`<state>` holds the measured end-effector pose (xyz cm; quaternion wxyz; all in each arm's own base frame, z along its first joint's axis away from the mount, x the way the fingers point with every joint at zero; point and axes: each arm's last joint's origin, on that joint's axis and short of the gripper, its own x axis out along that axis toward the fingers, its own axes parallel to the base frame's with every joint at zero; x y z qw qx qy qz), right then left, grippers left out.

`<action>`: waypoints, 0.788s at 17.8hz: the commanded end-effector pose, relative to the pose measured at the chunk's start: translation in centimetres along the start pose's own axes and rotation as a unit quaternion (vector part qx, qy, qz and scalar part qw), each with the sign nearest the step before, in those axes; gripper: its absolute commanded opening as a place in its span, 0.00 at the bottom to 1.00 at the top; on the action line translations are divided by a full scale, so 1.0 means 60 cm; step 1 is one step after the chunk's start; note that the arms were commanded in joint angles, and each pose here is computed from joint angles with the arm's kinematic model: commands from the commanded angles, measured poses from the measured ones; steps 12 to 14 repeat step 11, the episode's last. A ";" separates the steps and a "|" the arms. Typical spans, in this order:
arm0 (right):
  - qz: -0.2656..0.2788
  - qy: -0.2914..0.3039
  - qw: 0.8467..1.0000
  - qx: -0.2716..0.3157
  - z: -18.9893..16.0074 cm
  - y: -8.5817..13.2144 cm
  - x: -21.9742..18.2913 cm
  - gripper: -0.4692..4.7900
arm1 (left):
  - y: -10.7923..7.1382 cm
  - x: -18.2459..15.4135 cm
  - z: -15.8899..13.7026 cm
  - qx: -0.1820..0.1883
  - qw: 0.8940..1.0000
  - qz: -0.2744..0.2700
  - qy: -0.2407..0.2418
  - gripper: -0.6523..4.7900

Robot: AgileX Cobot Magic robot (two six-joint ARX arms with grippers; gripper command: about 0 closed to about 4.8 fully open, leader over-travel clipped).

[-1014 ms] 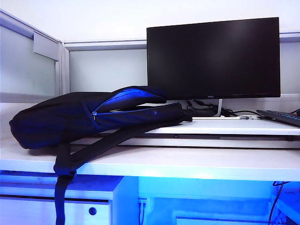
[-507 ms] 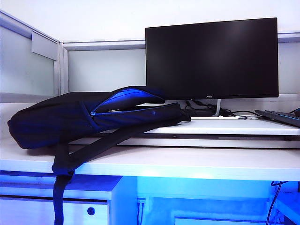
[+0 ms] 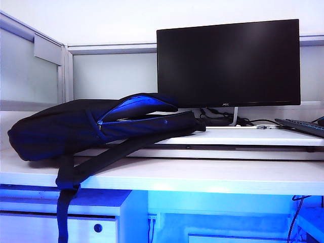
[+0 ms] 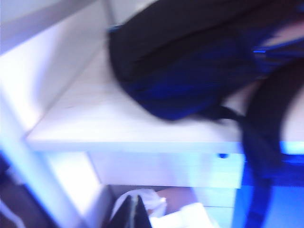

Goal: Pick up the book on the desk and put it into the open backpack.

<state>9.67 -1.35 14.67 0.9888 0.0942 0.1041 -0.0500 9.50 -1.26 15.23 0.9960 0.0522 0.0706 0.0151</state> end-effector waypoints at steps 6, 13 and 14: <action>0.002 0.001 1.000 -0.003 -0.001 0.000 0.000 0.09 | 0.024 0.004 -0.010 -0.061 0.998 -0.010 0.022 0.11; 0.002 0.000 1.000 -0.003 -0.001 0.001 0.000 0.09 | 0.024 0.004 -0.010 -0.062 0.998 -0.010 0.022 0.11; 0.002 0.000 1.000 -0.003 -0.001 0.001 0.000 0.09 | 0.024 0.004 -0.010 -0.062 0.998 -0.010 0.022 0.11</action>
